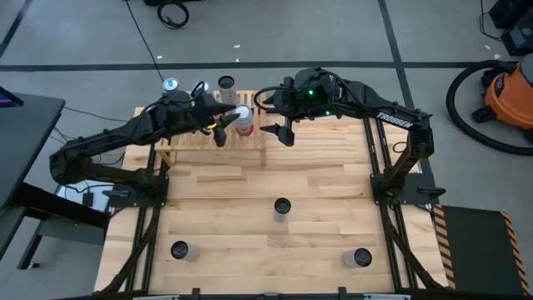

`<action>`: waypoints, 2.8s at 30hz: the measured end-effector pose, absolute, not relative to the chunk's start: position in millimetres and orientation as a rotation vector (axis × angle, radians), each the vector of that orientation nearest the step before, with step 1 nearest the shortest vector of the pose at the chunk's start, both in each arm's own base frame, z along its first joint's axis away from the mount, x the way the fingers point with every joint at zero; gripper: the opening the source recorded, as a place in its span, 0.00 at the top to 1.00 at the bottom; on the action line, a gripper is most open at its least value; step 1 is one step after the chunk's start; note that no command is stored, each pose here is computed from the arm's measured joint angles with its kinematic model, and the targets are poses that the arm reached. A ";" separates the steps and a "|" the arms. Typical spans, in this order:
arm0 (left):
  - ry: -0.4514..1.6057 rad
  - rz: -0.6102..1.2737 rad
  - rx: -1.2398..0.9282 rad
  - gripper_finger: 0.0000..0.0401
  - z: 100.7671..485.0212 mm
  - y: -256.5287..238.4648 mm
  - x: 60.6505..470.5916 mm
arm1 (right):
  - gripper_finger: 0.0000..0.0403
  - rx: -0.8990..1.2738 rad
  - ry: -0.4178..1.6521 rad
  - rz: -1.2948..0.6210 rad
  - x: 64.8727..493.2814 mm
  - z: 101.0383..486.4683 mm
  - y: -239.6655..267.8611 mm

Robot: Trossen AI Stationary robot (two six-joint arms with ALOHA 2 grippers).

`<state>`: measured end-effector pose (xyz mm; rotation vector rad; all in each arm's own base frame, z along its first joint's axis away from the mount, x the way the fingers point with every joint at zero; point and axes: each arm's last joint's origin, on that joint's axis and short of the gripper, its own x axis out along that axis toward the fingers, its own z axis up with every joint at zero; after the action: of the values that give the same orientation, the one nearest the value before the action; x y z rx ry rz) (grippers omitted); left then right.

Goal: Place canned beverage on shelf
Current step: Put the pink and white soda can on the shelf aligned with the other pink and white soda can

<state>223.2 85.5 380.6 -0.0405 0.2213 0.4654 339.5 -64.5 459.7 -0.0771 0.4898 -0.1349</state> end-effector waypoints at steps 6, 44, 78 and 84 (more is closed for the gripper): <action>0.214 0.446 -0.037 0.65 382.2 80.3 223.1 | 0.03 -0.052 0.479 -0.142 339.9 460.5 -64.6; 0.202 0.304 0.087 0.40 386.5 72.5 223.6 | 0.03 -0.072 0.270 -0.155 347.1 479.4 -65.9; 0.295 0.566 -0.005 0.06 366.9 110.9 230.9 | 0.03 -0.073 0.197 -0.171 348.5 486.3 -67.3; 0.330 0.564 -0.010 0.06 357.5 116.2 240.3 | 0.03 0.005 0.171 -0.169 349.0 488.1 -66.2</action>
<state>240.3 116.2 357.5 -0.0104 0.3300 0.5643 349.0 -66.2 488.1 0.0048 0.1706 -0.1690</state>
